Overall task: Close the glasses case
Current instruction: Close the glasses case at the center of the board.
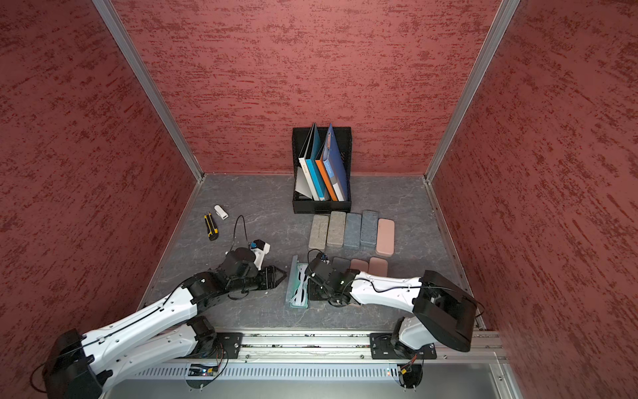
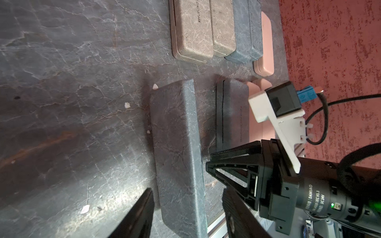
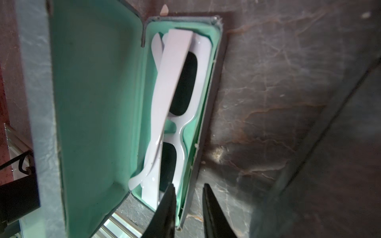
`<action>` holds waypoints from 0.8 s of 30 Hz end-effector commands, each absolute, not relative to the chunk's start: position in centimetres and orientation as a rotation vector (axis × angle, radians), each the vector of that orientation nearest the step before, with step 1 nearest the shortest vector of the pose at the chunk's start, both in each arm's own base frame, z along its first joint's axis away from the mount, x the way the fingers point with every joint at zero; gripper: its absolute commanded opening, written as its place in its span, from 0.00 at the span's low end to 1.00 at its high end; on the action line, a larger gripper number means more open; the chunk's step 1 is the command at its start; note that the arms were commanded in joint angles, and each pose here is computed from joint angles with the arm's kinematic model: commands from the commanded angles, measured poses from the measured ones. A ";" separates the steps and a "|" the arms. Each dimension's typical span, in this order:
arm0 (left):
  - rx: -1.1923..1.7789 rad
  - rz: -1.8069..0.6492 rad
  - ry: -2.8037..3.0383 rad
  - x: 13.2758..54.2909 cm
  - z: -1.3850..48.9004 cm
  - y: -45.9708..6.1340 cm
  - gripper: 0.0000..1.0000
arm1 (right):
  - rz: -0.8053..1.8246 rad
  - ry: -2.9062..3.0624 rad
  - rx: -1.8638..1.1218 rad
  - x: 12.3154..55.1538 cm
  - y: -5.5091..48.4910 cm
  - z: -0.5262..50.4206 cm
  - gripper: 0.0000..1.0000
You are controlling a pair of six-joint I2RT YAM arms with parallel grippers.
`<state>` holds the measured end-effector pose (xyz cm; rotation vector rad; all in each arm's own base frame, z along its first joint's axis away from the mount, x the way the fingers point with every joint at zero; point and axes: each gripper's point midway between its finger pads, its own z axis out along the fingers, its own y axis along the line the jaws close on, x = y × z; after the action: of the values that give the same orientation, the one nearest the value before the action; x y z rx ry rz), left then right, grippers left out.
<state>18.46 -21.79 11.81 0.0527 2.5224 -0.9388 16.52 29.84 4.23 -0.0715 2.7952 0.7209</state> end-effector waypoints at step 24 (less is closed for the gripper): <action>0.209 -1.061 2.508 18.4 11.0 -25.2 0.33 | 0.670 2.743 0.002 18.1 30.1 3.4 0.13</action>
<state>18.55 -24.71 11.04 0.1769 2.5235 -1.0462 17.74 30.28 2.99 -0.0113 2.7829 0.6676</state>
